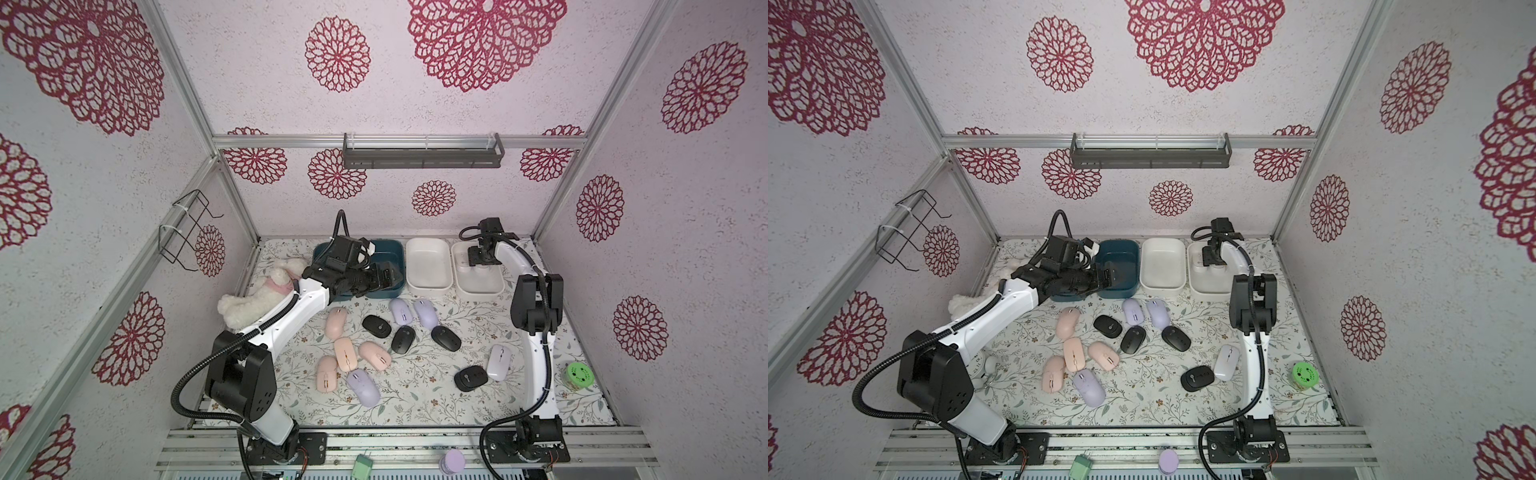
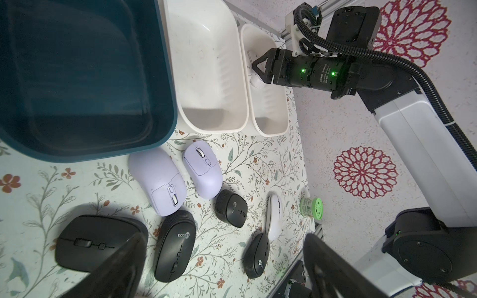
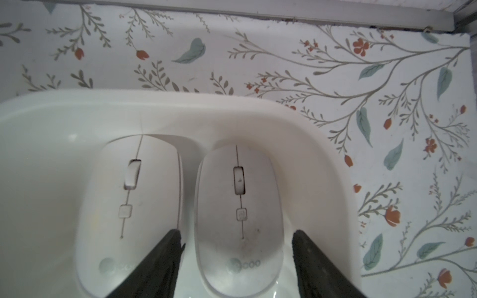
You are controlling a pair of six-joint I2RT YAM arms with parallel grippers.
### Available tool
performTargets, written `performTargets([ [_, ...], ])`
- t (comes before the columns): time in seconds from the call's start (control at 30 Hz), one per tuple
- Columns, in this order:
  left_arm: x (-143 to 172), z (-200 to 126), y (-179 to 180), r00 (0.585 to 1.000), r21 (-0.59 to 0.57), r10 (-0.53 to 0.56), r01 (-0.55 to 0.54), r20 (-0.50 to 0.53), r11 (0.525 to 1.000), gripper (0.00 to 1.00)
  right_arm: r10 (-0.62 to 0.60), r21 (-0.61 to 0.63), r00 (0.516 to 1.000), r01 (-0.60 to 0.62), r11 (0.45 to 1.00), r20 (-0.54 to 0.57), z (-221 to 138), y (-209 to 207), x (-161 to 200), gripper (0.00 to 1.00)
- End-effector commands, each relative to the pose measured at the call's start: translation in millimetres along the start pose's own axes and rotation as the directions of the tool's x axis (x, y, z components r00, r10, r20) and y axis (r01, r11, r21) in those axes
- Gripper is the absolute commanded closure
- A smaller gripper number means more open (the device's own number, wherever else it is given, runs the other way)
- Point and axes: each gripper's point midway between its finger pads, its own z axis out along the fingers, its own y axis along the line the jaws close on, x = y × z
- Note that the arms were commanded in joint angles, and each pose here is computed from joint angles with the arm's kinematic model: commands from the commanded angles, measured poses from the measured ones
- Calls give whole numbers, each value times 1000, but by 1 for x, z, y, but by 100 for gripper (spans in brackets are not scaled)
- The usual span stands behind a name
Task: Place the mice by color into the storage box
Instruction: Place the mouse in the storage box, then pick up the mouse from the center of the board.
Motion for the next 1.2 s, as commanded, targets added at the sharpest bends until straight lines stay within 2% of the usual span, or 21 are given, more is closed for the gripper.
performTargets([
  [0.0, -6, 2, -2, 1000, 17, 0, 0, 11, 1000, 3, 41, 0, 995, -42, 999, 94, -52, -2, -34, 30],
  [0.17, -6, -2, -6, 1000, 31, 3, -4, 22, 1000, 3, 117, 39, 983, -123, 992, 141, -101, -9, -41, 31],
  [0.3, -2, -1, -12, 1000, 41, 10, -11, 19, 999, 3, 217, 50, 959, -230, 972, 183, -144, -17, -20, 31],
  [0.4, 6, 2, -18, 1000, 43, 26, -26, 4, 999, 3, 325, 35, 928, -337, 941, 183, -168, -21, 21, 29],
  [0.57, 20, 7, -34, 998, 58, 63, -62, -22, 996, 3, 450, 5, 884, -454, 891, 128, -191, -21, 124, 22],
  [0.73, 36, 12, -50, 994, 82, 95, -90, -55, 993, 3, 487, 53, 874, -486, 872, 10, -201, -26, 224, 12],
  [0.83, 43, 14, -55, 992, 92, 105, -98, -72, 991, 3, 498, 57, 862, -495, 867, -95, -196, -18, 269, 9],
  [1.03, 45, 15, -56, 991, 88, 110, -103, -78, 991, 3, 484, -7, 838, -502, 865, -252, -176, 8, 316, 9],
  [1.17, 47, 18, -53, 990, 78, 111, -104, -87, 991, 3, 452, -8, 836, -478, 878, -312, -168, 14, 330, 14],
])
